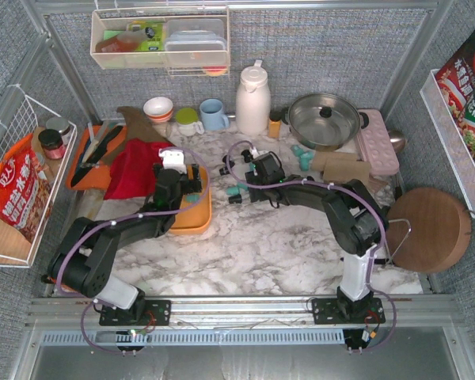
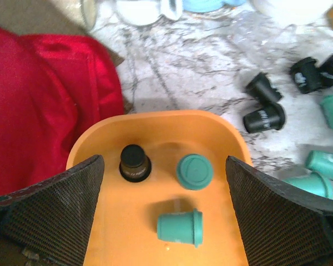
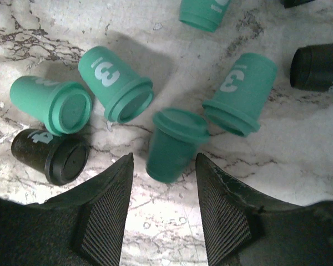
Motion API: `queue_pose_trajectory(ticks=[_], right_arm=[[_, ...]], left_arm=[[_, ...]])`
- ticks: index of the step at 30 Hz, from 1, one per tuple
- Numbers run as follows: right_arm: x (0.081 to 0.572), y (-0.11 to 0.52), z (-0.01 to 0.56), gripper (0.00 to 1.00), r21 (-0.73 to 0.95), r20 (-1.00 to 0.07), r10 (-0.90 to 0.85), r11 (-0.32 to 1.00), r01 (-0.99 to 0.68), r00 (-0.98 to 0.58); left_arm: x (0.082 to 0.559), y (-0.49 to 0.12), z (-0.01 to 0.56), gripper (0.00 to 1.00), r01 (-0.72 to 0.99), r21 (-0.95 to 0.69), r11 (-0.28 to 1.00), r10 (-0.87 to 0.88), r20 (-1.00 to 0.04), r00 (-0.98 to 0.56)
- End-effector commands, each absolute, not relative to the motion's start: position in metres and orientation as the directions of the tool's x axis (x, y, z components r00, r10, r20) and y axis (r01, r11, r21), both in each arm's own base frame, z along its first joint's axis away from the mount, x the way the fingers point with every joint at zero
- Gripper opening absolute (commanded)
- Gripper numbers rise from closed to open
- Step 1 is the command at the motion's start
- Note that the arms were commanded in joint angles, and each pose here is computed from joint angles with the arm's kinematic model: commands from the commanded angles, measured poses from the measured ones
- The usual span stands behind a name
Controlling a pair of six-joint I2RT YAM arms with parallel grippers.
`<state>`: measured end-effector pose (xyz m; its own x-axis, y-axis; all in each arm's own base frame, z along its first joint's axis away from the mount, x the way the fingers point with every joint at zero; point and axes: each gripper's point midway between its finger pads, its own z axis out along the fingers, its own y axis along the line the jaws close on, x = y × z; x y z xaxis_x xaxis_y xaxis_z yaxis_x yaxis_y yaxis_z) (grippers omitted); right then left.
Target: Mix the coffee capsules in the storage basket
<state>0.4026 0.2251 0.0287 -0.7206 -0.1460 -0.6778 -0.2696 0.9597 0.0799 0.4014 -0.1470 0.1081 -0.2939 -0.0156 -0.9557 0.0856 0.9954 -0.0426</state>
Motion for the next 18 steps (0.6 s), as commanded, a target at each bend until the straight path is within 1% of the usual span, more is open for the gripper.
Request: queue_pose_trajectory(ticks=[1, 4, 9, 11, 14, 18], right_arm=[[0.414, 0.230, 0.030, 0.52, 0.074, -0.702, -0.147, 0.958, -0.277, -0.697], [0.416, 0.233, 0.027, 0.48, 0.079, -0.702, -0.145, 0.957, -0.279, -0.697], [0.412, 0.233, 0.029, 0.35, 0.087, -0.698, -0.150, 0.953, -0.290, -0.700], [0.408, 0.232, 0.035, 0.31, 0.092, -0.705, -0.147, 0.951, -0.296, -0.694], [0.401, 0.231, 0.051, 0.28, 0.107, -0.721, -0.143, 0.944, -0.313, -0.678], [0.384, 0.237, 0.086, 0.25, 0.175, -0.760, -0.113, 0.913, -0.369, -0.640]], left_arm=[[0.399, -0.172, 0.137, 0.98, 0.262, -0.032, 0.965, 0.021, -0.980, -0.197], [0.392, -0.186, 0.152, 0.99, 0.363, -0.010, 0.932, 0.040, -0.991, -0.129], [0.380, -0.210, 0.167, 0.99, 0.504, 0.001, 0.864, 0.038, -0.997, -0.062], [0.372, -0.224, 0.170, 0.99, 0.577, 0.040, 0.816, 0.064, -0.998, -0.021], [0.359, -0.243, 0.165, 0.99, 0.650, 0.111, 0.752, 0.125, -0.992, 0.025], [0.341, -0.263, 0.155, 0.99, 0.710, 0.205, 0.674, 0.203, -0.975, 0.089]])
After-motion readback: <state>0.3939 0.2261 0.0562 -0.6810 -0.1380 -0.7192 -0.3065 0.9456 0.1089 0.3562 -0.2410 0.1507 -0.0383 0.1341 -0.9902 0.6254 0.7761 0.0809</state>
